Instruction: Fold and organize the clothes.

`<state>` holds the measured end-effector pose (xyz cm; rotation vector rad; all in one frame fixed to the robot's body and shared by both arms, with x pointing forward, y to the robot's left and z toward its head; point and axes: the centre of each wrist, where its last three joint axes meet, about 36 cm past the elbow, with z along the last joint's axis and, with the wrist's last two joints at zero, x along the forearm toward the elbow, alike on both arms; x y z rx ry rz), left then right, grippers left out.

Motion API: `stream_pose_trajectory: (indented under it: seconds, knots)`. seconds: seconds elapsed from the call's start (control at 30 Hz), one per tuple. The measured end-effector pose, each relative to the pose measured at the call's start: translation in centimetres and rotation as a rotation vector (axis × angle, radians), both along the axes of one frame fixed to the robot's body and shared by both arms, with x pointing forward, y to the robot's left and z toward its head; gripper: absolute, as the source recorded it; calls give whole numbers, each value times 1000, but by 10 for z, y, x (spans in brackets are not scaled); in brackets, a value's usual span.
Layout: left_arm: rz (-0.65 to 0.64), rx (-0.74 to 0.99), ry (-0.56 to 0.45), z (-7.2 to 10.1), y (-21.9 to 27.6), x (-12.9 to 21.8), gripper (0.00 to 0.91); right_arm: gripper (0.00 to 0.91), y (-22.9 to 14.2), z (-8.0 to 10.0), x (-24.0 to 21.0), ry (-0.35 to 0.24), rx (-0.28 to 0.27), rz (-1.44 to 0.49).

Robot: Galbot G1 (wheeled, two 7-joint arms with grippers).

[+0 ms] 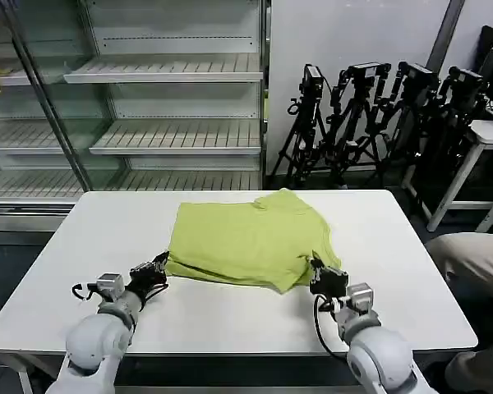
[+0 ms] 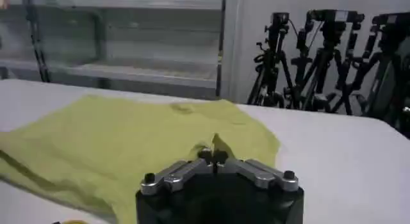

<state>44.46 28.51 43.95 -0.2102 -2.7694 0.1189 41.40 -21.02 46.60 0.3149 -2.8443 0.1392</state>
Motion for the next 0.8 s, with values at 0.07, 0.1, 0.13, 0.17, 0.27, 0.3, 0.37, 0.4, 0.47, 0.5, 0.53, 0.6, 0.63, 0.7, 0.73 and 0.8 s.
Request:
stream_pose_trajectory:
  seconds: [0.07, 0.1, 0.13, 0.17, 0.27, 0.3, 0.37, 0.4, 0.47, 0.5, 0.53, 0.6, 0.63, 0.7, 0.73, 0.8]
  knots:
    - [1, 0, 3, -1, 2, 7, 20, 0, 0, -1, 9, -8, -4, -3]
    - [2, -1, 3, -1, 2, 9, 20, 0, 0, -2, 12, -11, -6, -4]
    - [2, -1, 4, -1, 3, 12, 20, 0, -1, -3, 16, -13, -8, -6]
    - [1, -1, 6, -2, 3, 15, 20, 0, 0, -5, 20, -16, -10, -6]
    - [-1, -1, 11, -4, 3, 22, 20, 0, 1, -8, 29, -21, -14, -5]
    - [-2, -1, 12, -4, 3, 23, 20, 0, 1, -9, 31, -24, -15, -4]
    - [-2, 1, 15, -5, 4, 27, 20, 0, 1, -11, 37, -28, -18, -9]
    - [-2, 2, 16, -6, 4, 29, 20, 0, 1, -12, 39, -30, -19, -11]
    - [-2, 4, 22, -7, 5, 33, 20, 0, 1, -13, 44, -32, -25, -12]
    - [-1, 5, 24, -8, 5, 34, 20, 0, 1, -14, 46, -33, -27, -14]
    - [0, 5, 26, -8, 6, 36, 20, 0, 0, -15, 48, -33, -30, -15]
    - [0, 4, 27, -9, 7, 39, 20, 0, 0, -17, 51, -30, -36, -20]
    - [-1, 3, 27, -9, 7, 40, 20, 0, 0, -18, 52, -29, -38, -21]
    - [-2, 4, 29, -9, 8, 43, 20, 0, -1, -19, 55, -26, -41, -22]
    - [-1, 4, 30, -9, 9, 45, 20, 0, -1, -20, 56, -25, -42, -22]
    - [0, 4, 32, -10, 9, 47, 20, 0, -1, -22, 57, -21, -44, -21]
